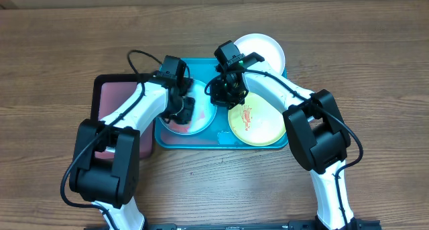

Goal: Clean dirty plates on tray and stack at the side
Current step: 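Scrub the light blue plate with the sponge while the right gripper holds it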

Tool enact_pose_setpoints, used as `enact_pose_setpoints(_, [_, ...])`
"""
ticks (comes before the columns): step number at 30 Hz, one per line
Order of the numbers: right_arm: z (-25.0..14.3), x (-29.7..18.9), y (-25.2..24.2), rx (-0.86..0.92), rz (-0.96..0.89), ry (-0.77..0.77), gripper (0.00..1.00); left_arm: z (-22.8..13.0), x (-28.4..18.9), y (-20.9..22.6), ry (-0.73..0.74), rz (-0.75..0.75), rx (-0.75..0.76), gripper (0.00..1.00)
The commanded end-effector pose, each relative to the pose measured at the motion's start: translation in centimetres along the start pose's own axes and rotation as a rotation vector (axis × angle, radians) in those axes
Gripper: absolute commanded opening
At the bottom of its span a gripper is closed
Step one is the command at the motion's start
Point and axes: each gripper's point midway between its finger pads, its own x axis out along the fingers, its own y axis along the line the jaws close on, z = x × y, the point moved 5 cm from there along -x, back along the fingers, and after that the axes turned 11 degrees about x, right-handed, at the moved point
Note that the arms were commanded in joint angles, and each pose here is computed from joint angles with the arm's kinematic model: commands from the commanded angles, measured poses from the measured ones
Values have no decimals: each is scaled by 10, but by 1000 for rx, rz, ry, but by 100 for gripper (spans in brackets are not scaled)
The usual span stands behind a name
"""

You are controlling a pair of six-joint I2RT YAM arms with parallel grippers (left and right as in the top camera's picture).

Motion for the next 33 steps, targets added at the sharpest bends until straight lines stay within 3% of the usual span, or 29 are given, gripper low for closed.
enact_pose_setpoints(1, [0,5,-1,18,3,6,4,10,3,-38,-87,-273,142,4])
enact_pose_setpoints(9, [-1,5,-1,20,-1,10,4,7,5,20,-34,196,-101,4])
enact_pose_setpoints(14, [0,5,-1,19,0,9,4,-20,-1,37,81,375,-241,4])
enact_pose_setpoints(20, [-1,5,-1,20,-2,11,4,-11,-10,57,3,558,-307,4])
enact_pose_setpoints(26, [-3,5,-1,19,-7,18,4,28,-13,60,-211,537,-325,4])
enact_pose_setpoints(30, [-4,6,0,16,-7,19,4,58,-4,26,-306,248,-136,4])
enact_pose_setpoints(33, [-4,6,0,16,-7,19,4,58,-1,9,-299,142,-73,5])
